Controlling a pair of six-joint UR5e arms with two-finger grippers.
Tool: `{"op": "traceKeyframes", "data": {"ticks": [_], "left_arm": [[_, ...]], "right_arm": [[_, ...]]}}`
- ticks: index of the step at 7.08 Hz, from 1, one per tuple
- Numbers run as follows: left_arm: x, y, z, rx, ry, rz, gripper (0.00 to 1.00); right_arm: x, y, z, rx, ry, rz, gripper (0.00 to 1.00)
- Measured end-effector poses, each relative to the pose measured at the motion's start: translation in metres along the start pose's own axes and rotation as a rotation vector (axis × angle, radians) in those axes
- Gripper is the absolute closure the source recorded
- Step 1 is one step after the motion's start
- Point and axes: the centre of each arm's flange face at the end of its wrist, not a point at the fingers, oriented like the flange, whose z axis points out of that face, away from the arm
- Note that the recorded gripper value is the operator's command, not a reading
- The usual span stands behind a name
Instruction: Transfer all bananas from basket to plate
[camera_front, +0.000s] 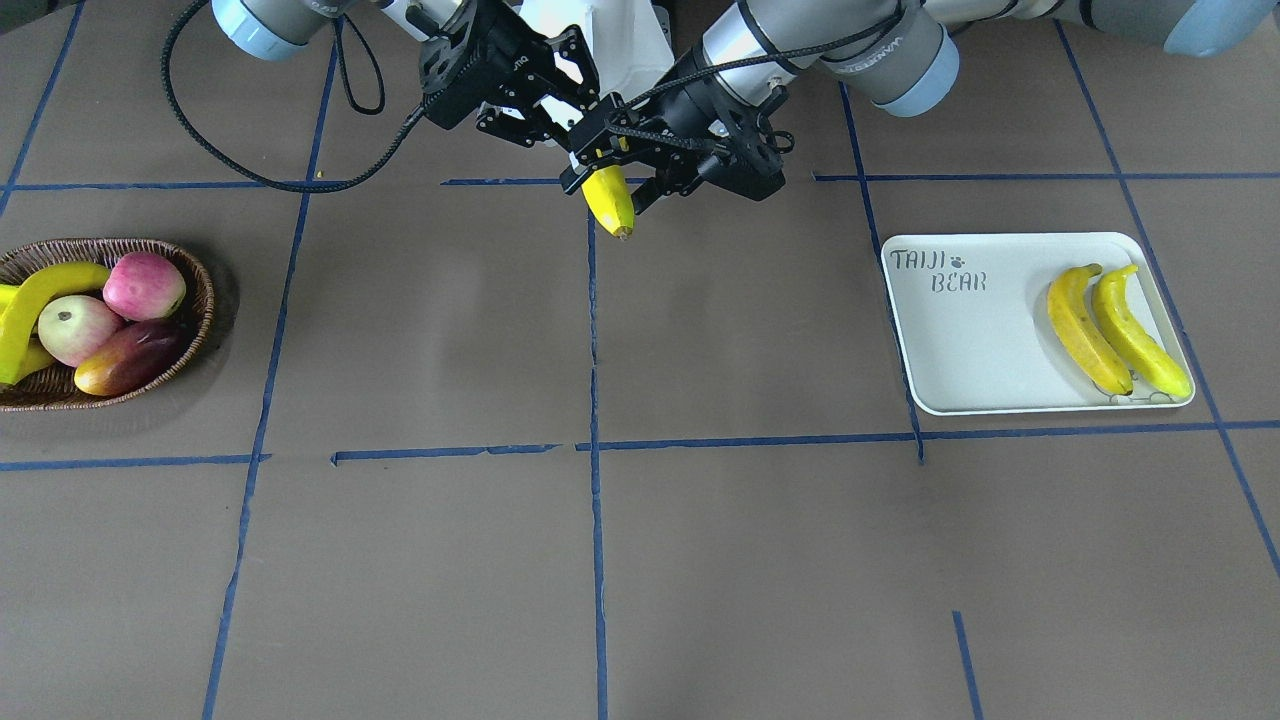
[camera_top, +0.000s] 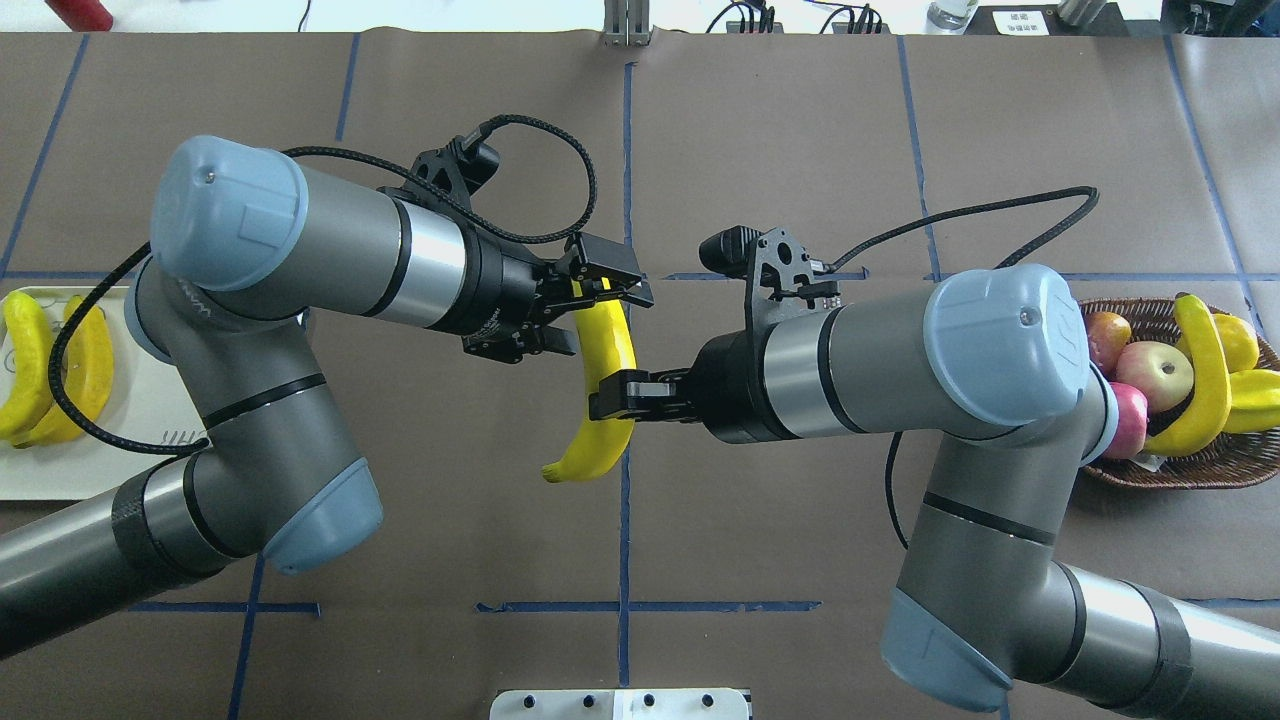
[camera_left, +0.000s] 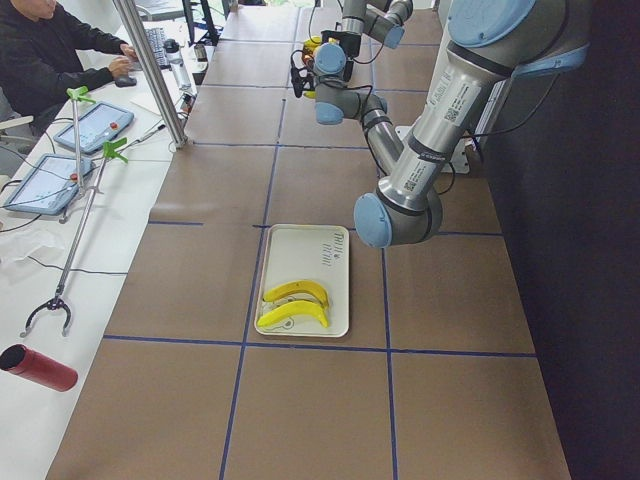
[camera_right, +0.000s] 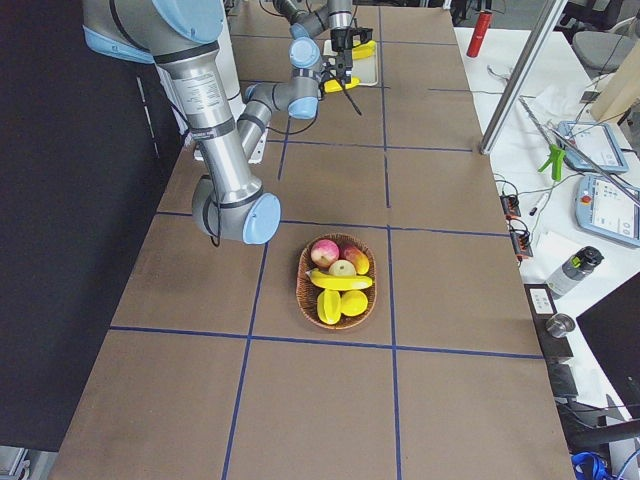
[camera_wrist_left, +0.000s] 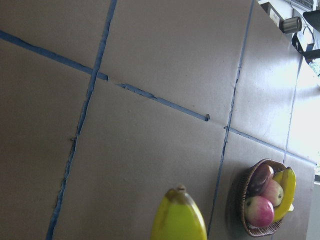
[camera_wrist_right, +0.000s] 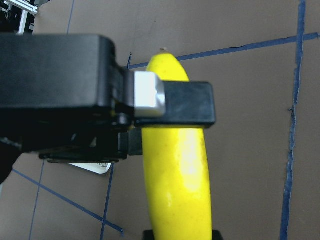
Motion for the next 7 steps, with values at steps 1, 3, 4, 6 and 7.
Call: {"op": "traceKeyframes", "data": {"ticks": [1,3,4,6,7], "left_arm": [[0.000,0.003,0.000,0.000,0.003,0.005,0.97],[-0.001,0.004,-0.005,0.002,0.008,0.020,1.00],[-0.001,0.002,-0.009,0.003,0.010,0.024,1.00],[-0.003,-0.002,-0.013,0.009,0.005,0.024,1.00],[-0.007,-0.011,-0.017,0.021,-0.004,0.017,1.00]], "right_arm": [[0.000,0.000,0.000,0.000,0.000,0.000,0.93],[-0.001,0.002,0.001,0.003,-0.002,0.005,0.01],[-0.004,0.004,0.002,0.014,-0.005,0.025,0.00],[-0.008,0.006,-0.001,0.028,-0.016,0.063,0.00],[-0.011,0.006,-0.005,0.031,-0.023,0.067,0.00]]}}
